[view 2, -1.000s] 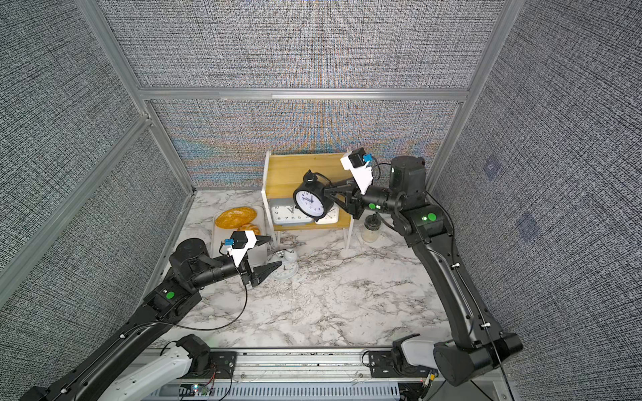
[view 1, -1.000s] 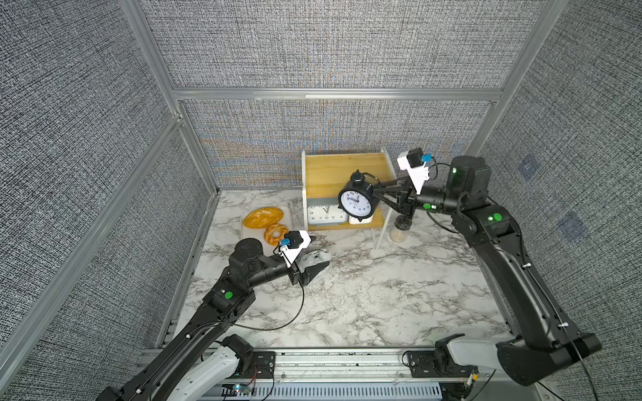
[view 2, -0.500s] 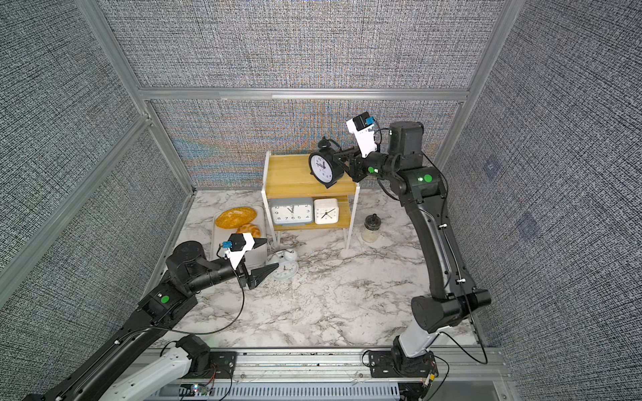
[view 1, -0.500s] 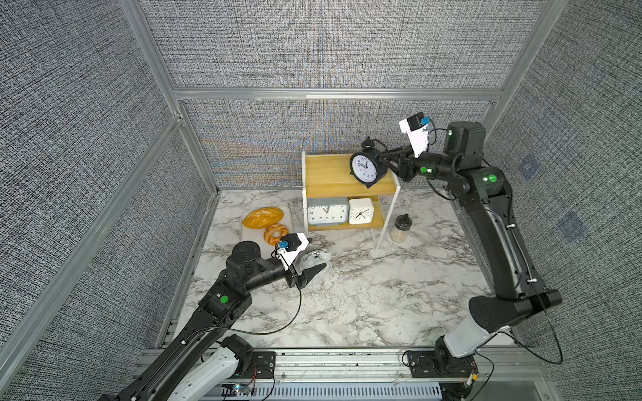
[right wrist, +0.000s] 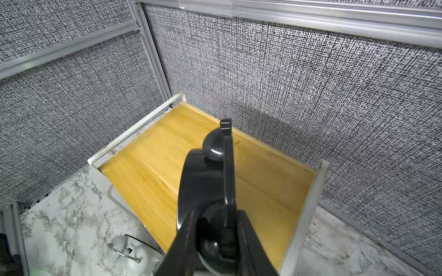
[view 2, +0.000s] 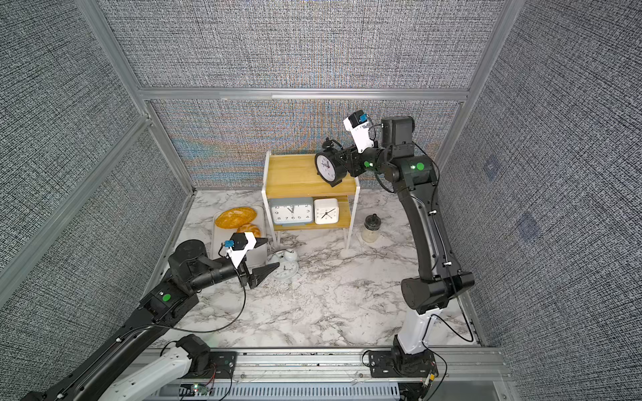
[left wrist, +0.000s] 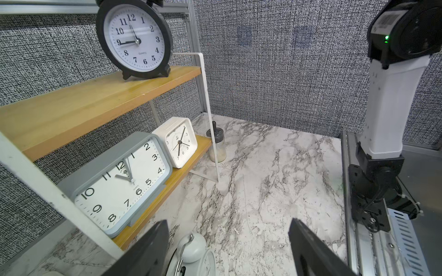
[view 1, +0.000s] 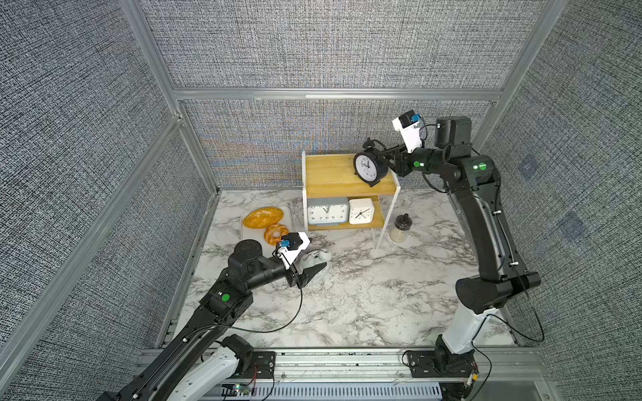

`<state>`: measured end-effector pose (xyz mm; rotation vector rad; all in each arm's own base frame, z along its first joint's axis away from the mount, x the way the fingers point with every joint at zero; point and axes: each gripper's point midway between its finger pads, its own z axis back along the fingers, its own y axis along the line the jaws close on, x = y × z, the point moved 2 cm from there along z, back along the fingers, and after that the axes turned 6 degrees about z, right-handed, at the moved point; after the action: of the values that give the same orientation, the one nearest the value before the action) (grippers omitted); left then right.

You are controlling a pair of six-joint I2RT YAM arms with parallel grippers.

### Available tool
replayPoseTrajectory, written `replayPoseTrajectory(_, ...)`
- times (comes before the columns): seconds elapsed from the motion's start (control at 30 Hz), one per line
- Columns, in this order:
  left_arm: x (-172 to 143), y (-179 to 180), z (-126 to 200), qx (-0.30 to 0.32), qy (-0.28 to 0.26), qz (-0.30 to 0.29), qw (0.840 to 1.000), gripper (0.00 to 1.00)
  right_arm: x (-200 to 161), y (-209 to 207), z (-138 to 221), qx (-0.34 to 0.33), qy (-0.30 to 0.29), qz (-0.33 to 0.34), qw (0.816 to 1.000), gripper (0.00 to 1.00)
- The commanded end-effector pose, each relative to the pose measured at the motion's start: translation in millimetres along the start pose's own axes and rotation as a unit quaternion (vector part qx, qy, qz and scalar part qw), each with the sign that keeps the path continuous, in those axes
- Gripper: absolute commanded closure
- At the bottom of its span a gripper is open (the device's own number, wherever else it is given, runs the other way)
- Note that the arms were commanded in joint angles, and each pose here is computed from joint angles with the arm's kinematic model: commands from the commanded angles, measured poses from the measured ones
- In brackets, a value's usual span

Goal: Place the alarm clocks on the shelf by style
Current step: Place the alarm on the shelf.

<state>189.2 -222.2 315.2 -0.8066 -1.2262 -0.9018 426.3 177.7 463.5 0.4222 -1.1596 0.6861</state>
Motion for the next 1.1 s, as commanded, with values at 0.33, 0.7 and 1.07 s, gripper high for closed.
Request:
replayPoseTrajectory(0.33, -2, 0, -1, -0.002, 0.005, 0.002, 1.0, 0.16, -5, -1, -5, -0.006, 0.013, -0.004, 1.0, 0.64)
replayPoseTrajectory(0.7, -6, 0, -2, -0.005, 0.011, 0.006, 1.0, 0.16, 4, 5, 6, -0.018, -0.012, 0.015, 1.0, 0.33)
replayPoseTrajectory(1.07, -7, 0, -3, -0.006, 0.013, 0.007, 1.0, 0.16, -7, 27, 24, -0.039, -0.032, 0.045, 0.998, 0.27)
